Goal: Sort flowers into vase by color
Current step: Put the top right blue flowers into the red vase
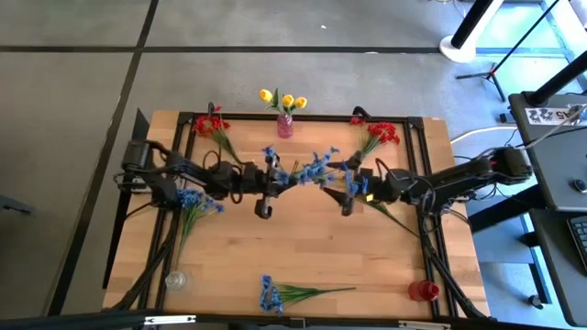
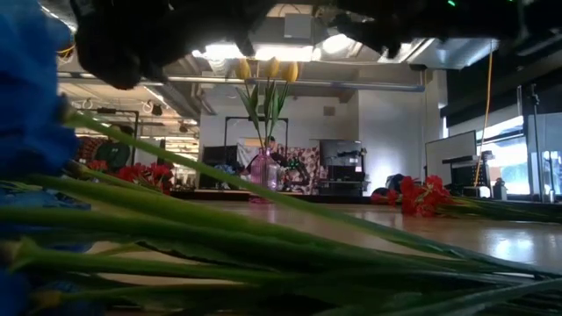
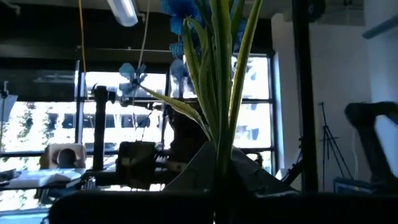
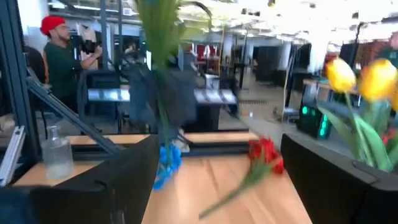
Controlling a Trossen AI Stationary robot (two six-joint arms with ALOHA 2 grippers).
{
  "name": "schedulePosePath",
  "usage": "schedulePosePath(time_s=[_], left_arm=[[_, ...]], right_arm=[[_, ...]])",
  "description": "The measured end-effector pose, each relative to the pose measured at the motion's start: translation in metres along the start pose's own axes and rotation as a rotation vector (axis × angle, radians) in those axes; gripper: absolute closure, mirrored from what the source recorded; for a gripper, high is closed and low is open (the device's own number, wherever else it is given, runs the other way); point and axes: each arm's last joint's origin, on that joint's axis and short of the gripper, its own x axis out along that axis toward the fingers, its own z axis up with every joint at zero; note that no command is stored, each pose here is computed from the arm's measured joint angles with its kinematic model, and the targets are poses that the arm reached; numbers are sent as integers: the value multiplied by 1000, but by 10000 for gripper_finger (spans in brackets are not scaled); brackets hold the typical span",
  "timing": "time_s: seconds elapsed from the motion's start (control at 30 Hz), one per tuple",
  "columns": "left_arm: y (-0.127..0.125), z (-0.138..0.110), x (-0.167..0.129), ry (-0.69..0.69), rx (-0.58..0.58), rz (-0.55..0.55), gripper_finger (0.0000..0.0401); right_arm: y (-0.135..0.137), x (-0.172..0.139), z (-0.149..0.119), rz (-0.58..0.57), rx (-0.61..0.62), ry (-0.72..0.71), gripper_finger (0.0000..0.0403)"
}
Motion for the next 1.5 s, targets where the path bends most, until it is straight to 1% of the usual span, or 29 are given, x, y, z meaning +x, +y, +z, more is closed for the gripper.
schedulePosePath(time_s=[0.1,0.2,0.33,0.43,0.5,0.6,0.7,0.8,1.0,1.1,1.2,1.23,1.3,1.4,1.5], left_arm=[[2,-10,10,8,2,7,394],[3,-18,18,16,4,6,394],[3,-18,20,5,10,6,394],[3,-17,18,10,10,13,394],[4,-14,14,13,24,27,394],[4,-5,5,4,56,60,394],[5,5,-6,0,89,92,394],[6,10,-13,-4,93,104,393],[10,8,-17,10,95,127,393],[12,10,-15,2,97,113,393],[12,13,-10,-16,95,66,393],[12,13,-9,-16,93,56,393],[11,12,-8,-10,91,47,393],[12,11,-8,-9,83,45,393],[12,10,-8,1,74,45,393]], right_arm=[[2,23,9,30,7,-25,70],[5,38,16,59,35,-44,80],[6,40,19,63,36,-45,121],[5,37,15,52,3,14,151],[3,32,13,45,-22,68,159],[1,24,12,41,-45,143,155],[-2,15,16,45,-48,157,142],[-5,8,22,40,-33,110,131],[-7,7,31,14,28,-90,130],[-8,16,22,6,81,-104,132],[-13,31,9,-14,163,-69,132],[-15,37,7,-4,171,-66,132],[-18,45,3,64,198,-74,132],[-16,56,13,201,203,-155,133],[-12,65,21,234,175,-180,133]])
